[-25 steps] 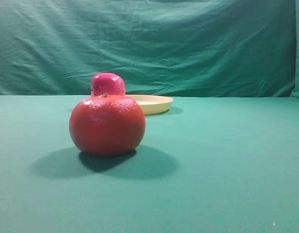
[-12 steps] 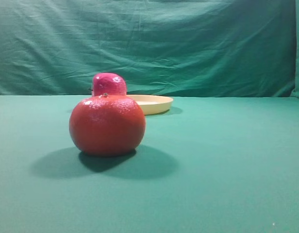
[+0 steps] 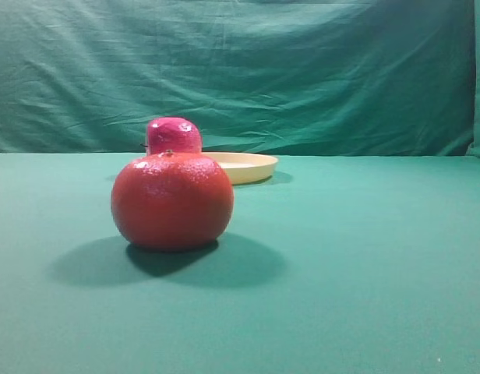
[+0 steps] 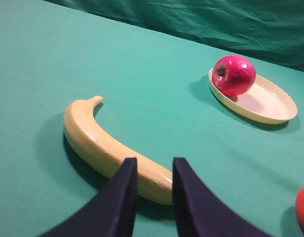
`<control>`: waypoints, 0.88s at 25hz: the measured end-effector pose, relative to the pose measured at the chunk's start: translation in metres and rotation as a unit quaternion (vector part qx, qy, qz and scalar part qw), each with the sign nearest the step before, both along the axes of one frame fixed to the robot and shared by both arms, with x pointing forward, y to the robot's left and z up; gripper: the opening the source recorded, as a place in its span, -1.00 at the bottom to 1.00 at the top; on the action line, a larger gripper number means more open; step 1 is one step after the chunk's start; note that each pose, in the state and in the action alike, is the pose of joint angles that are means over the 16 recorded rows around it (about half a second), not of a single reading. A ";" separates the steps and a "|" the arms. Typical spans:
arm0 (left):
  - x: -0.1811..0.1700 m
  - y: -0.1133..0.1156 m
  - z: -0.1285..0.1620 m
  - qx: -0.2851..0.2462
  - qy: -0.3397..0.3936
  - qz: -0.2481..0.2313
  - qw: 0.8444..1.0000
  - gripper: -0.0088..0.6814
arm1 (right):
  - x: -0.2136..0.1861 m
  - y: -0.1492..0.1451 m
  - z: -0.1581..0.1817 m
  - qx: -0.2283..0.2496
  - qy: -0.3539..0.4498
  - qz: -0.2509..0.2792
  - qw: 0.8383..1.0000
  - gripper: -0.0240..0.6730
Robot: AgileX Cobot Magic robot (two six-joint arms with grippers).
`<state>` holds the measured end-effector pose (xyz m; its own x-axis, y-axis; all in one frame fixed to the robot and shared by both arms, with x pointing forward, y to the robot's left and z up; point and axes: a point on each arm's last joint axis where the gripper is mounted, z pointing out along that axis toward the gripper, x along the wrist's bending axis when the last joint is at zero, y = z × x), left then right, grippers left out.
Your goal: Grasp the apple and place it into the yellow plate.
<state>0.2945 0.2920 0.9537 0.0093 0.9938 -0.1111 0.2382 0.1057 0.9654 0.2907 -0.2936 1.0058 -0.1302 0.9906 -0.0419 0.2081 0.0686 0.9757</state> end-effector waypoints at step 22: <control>0.000 0.000 0.000 0.000 0.000 0.000 1.000 -0.52 | 0.001 -0.005 -0.059 -0.001 0.039 -0.052 0.998 -0.93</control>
